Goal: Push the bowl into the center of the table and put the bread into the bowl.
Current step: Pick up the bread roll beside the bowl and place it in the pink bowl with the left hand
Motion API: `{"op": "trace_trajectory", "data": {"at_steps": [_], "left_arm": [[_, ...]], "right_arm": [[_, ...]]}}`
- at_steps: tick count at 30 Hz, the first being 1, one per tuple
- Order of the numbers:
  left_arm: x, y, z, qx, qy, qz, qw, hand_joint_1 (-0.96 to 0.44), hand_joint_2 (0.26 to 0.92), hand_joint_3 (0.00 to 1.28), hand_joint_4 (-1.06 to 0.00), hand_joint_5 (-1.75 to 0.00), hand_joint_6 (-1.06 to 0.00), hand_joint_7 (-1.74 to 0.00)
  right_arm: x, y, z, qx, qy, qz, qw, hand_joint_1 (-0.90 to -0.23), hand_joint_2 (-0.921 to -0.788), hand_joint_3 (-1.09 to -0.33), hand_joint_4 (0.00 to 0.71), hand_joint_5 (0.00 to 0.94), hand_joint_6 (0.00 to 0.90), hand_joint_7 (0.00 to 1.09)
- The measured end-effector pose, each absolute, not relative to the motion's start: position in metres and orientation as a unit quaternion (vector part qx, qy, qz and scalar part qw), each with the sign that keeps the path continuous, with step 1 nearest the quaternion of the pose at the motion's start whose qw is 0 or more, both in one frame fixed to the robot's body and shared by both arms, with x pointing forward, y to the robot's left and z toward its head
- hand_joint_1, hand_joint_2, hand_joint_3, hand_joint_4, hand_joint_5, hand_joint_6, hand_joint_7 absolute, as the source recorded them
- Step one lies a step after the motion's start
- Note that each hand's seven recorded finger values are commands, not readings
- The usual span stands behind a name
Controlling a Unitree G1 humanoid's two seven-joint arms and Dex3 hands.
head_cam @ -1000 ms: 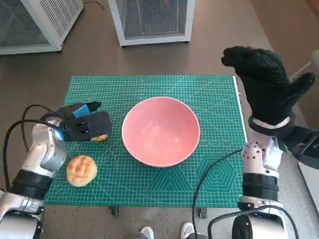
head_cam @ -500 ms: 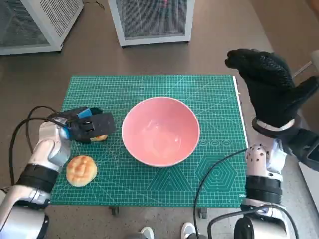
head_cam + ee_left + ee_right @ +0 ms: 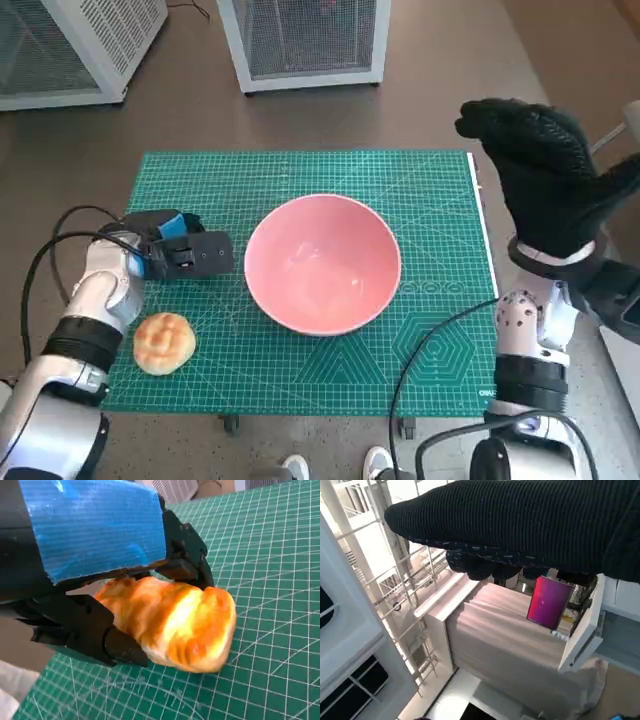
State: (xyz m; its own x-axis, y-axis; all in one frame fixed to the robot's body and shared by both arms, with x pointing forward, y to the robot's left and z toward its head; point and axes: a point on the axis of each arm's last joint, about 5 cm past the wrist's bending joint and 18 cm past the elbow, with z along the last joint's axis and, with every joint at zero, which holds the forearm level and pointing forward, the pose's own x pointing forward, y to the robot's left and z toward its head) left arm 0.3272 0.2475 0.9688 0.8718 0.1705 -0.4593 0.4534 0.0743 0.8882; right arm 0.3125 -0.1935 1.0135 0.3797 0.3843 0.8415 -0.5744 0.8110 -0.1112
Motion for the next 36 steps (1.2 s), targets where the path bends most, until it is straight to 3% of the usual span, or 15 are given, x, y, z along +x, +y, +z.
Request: {"op": "trace_trajectory", "data": {"at_steps": [8,15,26,36], "left_arm": [[0.327,0.246,0.977,0.672,0.224,-0.106,0.698,0.0,0.915,0.13,-0.54,-1.42,-0.69,-1.01],[0.325,0.244,1.003,0.667,0.182,-0.09,0.717,0.0,0.919,0.1,-0.59,-1.31,-0.66,-1.1],[0.304,0.226,1.056,0.644,0.057,-0.049,0.761,0.0,0.918,0.07,-0.65,-1.2,-0.66,-1.15],[0.268,0.199,1.083,0.625,-0.105,-0.047,0.772,0.0,0.902,0.05,-0.75,-1.11,-0.67,-1.11]], "right_arm": [[0.312,-0.194,1.014,0.102,-0.476,0.29,0.824,-0.532,-0.921,-0.552,0.278,0.0,0.376,0.01],[0.312,-0.194,1.013,0.102,-0.476,0.29,0.824,-0.528,-0.921,-0.55,0.278,0.0,0.376,0.01],[0.313,-0.194,1.013,0.102,-0.476,0.29,0.824,-0.524,-0.921,-0.547,0.278,0.0,0.375,0.01],[0.313,-0.195,1.013,0.102,-0.475,0.29,0.825,-0.518,-0.921,-0.546,0.278,0.0,0.376,0.0]]}}
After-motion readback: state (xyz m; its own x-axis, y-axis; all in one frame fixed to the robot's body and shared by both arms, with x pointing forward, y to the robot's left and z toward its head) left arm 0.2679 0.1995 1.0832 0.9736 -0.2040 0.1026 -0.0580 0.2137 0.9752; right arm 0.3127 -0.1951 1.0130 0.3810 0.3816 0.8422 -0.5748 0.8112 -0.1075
